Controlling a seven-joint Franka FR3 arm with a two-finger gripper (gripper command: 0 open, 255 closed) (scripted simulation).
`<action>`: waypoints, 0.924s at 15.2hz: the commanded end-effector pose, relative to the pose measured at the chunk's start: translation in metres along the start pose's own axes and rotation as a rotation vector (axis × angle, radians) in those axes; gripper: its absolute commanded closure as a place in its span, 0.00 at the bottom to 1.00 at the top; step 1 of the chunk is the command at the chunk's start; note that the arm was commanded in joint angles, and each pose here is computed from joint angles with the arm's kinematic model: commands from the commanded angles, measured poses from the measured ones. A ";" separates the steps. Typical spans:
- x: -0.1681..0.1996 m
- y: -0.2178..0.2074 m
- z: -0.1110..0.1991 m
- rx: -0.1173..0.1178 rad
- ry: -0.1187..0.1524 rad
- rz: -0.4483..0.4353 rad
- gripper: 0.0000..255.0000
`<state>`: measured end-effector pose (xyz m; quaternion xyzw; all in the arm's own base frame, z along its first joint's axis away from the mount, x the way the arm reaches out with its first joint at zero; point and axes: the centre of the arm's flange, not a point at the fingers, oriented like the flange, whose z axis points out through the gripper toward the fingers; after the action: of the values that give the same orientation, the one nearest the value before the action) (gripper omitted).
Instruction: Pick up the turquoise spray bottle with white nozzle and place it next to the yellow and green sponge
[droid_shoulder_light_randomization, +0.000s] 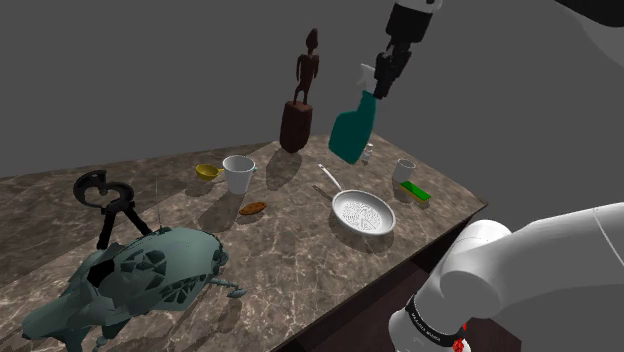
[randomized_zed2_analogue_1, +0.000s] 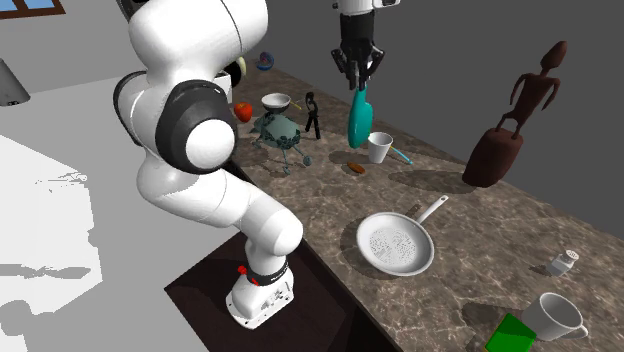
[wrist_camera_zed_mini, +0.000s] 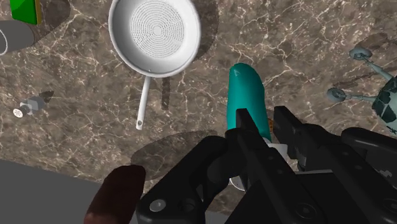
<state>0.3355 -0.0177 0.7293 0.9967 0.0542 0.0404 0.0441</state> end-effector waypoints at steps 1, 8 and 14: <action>-0.014 0.025 0.002 0.000 0.000 -0.002 1.00; -0.054 0.108 0.007 0.000 0.000 -0.002 1.00; -0.088 0.179 0.011 0.000 0.000 -0.002 1.00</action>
<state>0.2703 -0.1921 0.7306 0.9968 0.0539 0.0402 0.0436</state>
